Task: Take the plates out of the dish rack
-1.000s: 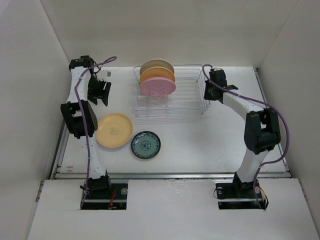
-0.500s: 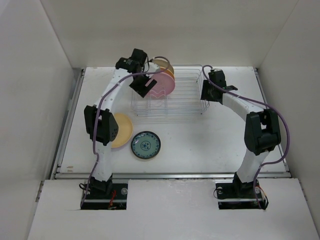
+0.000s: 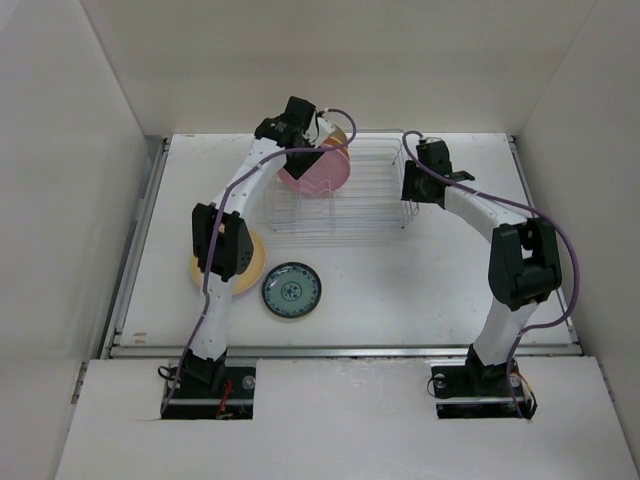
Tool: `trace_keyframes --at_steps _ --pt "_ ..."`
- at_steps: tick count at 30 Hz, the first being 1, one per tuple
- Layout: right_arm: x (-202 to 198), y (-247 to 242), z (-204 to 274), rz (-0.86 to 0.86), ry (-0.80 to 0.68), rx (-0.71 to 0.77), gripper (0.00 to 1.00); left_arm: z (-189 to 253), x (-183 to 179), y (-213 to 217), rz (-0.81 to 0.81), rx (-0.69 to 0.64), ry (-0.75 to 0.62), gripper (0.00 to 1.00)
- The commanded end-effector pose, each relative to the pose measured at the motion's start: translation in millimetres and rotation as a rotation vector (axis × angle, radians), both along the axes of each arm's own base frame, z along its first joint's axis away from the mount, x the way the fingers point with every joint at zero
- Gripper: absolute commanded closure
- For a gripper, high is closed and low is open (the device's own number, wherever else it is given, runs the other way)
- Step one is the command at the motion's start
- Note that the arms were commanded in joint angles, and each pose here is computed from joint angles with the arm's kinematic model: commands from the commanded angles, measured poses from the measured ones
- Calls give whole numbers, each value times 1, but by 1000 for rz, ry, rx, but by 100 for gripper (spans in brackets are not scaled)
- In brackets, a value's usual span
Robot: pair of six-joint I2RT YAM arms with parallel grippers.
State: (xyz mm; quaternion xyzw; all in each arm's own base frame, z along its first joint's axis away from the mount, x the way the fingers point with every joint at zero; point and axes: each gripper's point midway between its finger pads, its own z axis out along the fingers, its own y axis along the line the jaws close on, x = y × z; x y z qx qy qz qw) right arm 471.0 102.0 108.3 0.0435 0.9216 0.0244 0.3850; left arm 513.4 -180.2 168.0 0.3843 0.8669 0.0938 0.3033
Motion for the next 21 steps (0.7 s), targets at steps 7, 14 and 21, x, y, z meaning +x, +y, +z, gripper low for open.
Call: trace_keyframes --at_steps 7,14,21 --pt "4 0 20 16 -48 -18 48 10 6 -13 -24 -62 -34 88" --pt "-1 1 11 23 -26 -17 48 46 -7 -5 15 -125 -74 100" --pt "-1 1 11 23 -26 -17 48 110 -27 11 62 -295 -136 100"
